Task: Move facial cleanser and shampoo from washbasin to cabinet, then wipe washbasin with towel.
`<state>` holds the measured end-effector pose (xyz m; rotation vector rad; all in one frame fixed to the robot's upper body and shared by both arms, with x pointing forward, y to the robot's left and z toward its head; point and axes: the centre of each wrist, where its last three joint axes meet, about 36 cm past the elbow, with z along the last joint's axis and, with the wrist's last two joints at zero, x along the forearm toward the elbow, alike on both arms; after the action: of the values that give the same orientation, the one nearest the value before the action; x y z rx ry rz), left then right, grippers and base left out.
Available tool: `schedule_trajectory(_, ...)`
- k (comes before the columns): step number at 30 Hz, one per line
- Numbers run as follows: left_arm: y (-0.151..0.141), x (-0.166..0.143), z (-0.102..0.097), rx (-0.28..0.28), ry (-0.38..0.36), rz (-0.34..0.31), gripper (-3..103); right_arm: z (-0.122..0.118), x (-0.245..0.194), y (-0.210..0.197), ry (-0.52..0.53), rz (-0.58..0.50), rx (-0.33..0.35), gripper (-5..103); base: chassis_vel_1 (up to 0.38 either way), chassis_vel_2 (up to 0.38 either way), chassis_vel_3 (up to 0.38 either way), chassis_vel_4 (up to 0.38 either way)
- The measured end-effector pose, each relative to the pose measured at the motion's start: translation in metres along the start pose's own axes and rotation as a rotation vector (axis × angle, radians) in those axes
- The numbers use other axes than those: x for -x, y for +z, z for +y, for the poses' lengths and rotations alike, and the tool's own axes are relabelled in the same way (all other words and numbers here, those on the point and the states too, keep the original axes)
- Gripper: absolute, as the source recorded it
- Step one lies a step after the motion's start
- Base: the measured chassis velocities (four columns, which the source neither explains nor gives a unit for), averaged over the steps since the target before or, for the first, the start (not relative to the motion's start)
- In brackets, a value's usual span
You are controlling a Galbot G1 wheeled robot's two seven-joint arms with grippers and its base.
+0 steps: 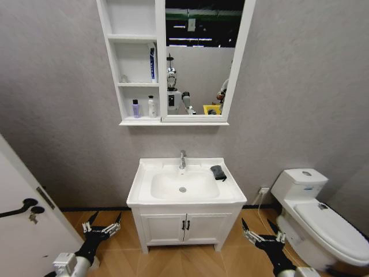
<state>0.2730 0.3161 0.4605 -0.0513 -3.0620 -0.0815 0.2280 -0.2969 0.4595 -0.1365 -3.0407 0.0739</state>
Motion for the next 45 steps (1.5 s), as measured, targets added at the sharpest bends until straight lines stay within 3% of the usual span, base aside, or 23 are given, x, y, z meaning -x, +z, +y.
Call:
schedule_trajectory(25,0.0002,-0.0001,0.0,0.0,0.0,0.001,100,0.0,0.0,0.0001,0.0,0.0,0.0,100,0.341,-0.347,-0.337,0.338)
schedule_trajectory(45,0.0001,0.0,0.0,0.0,0.0,0.0,100,-0.0001,0.0001,0.0,0.0,0.0,0.0,100,0.015,0.021,0.01,0.028)
